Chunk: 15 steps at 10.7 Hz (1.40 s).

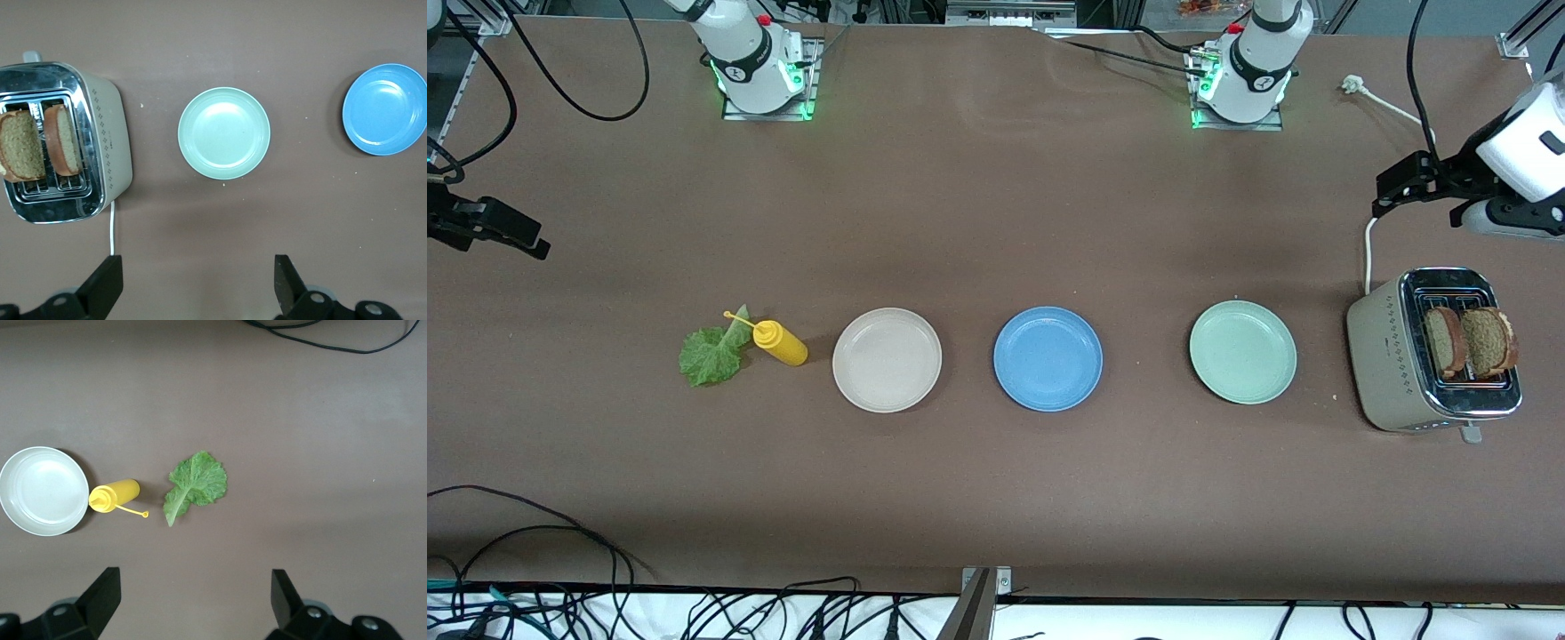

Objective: Make sandwich in blue plate with both arms
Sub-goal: 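Move the left gripper over the toaster above the bread slices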

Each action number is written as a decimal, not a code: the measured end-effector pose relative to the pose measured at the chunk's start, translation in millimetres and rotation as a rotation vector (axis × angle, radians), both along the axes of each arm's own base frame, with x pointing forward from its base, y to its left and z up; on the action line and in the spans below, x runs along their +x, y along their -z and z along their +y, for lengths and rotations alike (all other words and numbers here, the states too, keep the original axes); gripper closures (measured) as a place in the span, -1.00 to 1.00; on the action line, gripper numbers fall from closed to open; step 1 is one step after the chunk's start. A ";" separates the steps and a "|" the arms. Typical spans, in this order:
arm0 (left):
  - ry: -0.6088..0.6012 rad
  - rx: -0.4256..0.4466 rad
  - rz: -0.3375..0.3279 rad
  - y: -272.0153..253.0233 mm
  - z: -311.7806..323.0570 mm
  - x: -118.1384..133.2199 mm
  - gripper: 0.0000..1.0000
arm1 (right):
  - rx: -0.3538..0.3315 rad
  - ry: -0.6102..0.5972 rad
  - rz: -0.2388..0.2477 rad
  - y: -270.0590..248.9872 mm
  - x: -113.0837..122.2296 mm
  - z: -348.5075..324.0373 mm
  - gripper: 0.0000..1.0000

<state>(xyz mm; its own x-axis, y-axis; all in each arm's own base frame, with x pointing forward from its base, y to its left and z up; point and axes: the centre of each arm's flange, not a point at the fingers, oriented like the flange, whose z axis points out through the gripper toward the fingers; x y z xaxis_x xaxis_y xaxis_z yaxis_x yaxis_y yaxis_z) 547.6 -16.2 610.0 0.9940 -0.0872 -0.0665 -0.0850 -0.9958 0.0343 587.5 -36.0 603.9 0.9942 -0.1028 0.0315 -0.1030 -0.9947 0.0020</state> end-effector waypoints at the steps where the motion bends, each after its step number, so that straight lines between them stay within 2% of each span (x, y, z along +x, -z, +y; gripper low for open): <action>1: -0.006 0.000 0.001 0.4 4.2 0.2 -1.00 | 0.000 0.001 0.000 0.0 0.0 -0.6 -1.00; 15: 0.005 0.000 0.003 1.1 -1.3 0.3 -1.00 | -0.001 0.011 0.000 -0.2 -0.4 -6.1 -1.00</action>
